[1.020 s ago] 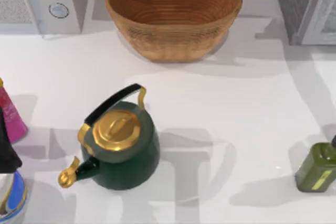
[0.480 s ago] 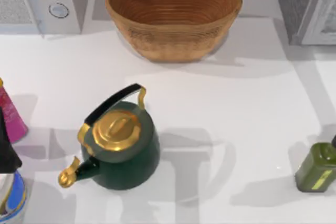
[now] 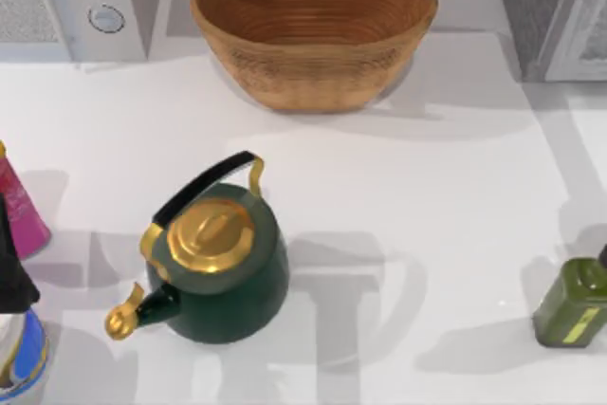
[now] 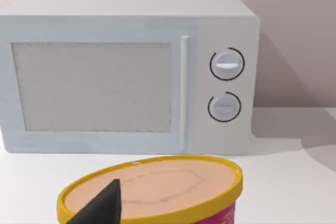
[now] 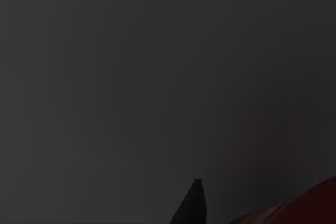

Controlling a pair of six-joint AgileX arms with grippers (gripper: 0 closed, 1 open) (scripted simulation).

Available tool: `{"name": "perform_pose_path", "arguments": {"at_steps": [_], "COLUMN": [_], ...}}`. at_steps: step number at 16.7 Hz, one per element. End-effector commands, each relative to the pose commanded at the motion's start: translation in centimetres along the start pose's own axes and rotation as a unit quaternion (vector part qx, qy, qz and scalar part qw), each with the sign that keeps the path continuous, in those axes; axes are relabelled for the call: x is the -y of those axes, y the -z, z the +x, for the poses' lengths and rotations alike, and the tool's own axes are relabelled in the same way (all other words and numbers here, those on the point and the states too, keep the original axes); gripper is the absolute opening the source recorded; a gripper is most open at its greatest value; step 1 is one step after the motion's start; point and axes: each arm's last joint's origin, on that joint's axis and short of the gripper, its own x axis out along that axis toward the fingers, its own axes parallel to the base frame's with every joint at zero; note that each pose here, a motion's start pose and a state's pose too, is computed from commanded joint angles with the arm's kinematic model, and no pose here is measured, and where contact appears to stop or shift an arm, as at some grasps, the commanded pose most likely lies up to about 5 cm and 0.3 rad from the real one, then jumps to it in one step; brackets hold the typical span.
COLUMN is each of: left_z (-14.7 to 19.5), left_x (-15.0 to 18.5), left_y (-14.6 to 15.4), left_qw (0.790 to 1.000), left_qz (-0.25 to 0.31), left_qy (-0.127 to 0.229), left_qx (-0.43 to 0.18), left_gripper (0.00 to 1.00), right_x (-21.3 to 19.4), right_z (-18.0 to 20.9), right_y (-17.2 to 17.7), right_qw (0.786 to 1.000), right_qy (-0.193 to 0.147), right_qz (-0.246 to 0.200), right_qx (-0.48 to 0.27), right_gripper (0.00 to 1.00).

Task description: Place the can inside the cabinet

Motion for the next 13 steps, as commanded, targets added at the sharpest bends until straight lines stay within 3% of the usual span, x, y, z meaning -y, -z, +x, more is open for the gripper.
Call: {"name": "perform_pose_path", "arguments": {"at_steps": [4,13], "left_z": [0.00,0.00], "left_x": [0.00,0.00], "left_y": [0.00,0.00], "left_qw": [1.000,1.000], "left_qz": [0.000,0.000], "left_qy": [0.000,0.000], "left_qx": [0.000,0.000], "left_gripper": [1.00,1.00], "right_x": [0.00,0.00], "right_z": [0.02,0.02], "right_y": [0.01,0.01], "right_qw": [1.000,1.000], "right_qy": [0.000,0.000], "right_qz": [0.000,0.000], "right_qx": [0.000,0.000], "right_gripper": [0.00,0.68]}}
